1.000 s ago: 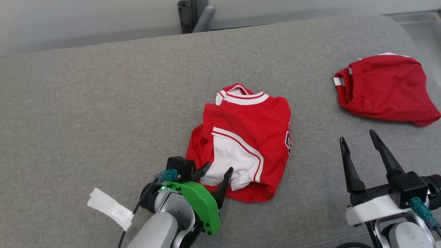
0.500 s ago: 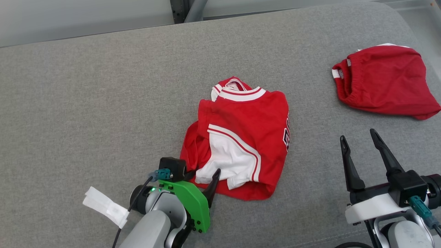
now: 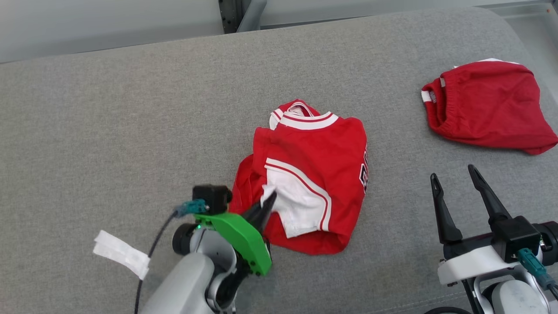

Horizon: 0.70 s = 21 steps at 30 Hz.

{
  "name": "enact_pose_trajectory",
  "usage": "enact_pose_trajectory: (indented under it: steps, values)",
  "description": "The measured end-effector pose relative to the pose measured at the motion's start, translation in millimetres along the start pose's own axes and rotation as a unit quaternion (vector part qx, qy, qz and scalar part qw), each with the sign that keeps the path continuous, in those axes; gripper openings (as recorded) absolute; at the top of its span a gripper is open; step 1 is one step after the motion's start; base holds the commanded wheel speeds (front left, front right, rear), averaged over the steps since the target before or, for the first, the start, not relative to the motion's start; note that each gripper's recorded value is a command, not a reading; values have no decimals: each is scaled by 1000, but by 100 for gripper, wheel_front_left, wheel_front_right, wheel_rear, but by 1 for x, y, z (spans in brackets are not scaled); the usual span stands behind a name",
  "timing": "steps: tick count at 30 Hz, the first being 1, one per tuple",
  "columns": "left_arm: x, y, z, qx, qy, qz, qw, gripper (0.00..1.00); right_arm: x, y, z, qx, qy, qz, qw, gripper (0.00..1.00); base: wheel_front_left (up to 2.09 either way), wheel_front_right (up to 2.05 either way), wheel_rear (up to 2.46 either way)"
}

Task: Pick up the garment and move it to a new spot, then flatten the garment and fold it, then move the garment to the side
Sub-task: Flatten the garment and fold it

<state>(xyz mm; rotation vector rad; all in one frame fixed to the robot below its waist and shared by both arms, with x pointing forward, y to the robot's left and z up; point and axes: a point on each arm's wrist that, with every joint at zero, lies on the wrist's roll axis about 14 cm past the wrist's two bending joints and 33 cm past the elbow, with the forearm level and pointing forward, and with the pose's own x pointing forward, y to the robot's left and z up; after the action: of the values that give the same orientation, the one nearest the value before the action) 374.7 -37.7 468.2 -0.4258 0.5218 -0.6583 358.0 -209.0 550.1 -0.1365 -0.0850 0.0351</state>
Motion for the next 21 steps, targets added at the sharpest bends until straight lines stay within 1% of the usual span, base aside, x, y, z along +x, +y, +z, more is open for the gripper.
enact_pose_trajectory:
  steps: [3,6,7,8,10,17,21]
  values:
    - [0,1,50,-21,-68,-4,997,0,-2,-2,0,-2,0,-2,1000,100,0,0,0]
    - [-14,21,105,-7,-128,17,992,0,-3,-1,1,-2,-1,2,1000,100,0,0,0]
    - [-21,30,124,5,-145,29,989,0,-3,0,2,-3,-3,4,1000,100,0,0,0]
    - [-35,45,157,45,-166,52,984,0,-3,3,5,-4,-6,9,1000,100,0,0,0]
    - [-49,53,191,79,-187,69,977,0,-3,4,7,-4,-10,12,1000,100,0,0,0]
    - [-100,54,298,140,-267,107,948,0,-2,13,15,-2,-23,27,999,100,0,0,0]
    - [-121,43,341,179,-296,122,930,0,-3,15,17,0,-26,31,999,100,0,0,0]
